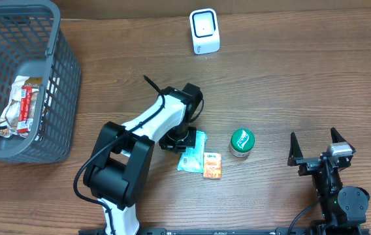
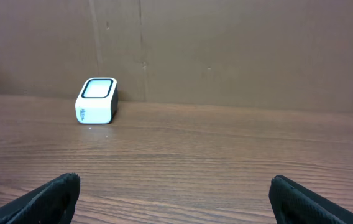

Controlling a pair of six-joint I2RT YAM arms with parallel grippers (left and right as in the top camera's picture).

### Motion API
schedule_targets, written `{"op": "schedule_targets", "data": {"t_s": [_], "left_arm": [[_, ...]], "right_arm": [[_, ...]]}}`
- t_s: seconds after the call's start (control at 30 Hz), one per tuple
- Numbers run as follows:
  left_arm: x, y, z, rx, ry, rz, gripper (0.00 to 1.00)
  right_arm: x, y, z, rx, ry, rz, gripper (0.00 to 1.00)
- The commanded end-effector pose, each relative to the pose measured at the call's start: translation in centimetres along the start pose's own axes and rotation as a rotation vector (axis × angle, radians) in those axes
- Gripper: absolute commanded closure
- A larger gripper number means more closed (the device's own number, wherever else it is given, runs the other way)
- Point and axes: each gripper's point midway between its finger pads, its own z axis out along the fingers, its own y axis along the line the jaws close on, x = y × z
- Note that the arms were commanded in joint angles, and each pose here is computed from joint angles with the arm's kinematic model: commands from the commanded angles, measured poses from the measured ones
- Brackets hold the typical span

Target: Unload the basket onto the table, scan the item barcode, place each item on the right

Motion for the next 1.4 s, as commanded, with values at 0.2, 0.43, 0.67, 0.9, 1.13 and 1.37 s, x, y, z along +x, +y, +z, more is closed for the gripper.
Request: {"op": "schedule_targets", "data": {"t_s": [0.2,0.43,0.67,0.9,1.13,1.37], "left_arm": [[0.9,-4.7,0.1,0.15,0.015,0.093,0.96],[-0.5,-4.1,-3.0,0.144,-0.018,0.123,0.96],[-6.4,0.2,-15.5,0.069,-0.311,0.063,0.94],[-9.4,12.4,-32.6,-0.226,-0.772,-0.179,0.39],[-7.9,23.0,-41.6,-0.381,-1.015,-0.332,0.0],[-6.1,33.5,-40.0,-0.389,-0.975,-0.536,0.0]], "right_arm": [[0.2,-0.2,0.0,0.009,-0.004,-0.001,0.0],[0.2,-0.2,0.0,0.008,-0.004,-0.001,0.0],[0.2,-0.2,0.0,0.008,-0.004,-0.001,0.0],[0.2,-0.2,0.0,0.009,-0.004,-0.001,0.0],[0.2,-0.2,0.0,0.008,-0.004,-0.001,0.0],[0.2,-0.2,0.0,0.008,-0.004,-0.001,0.0]]}}
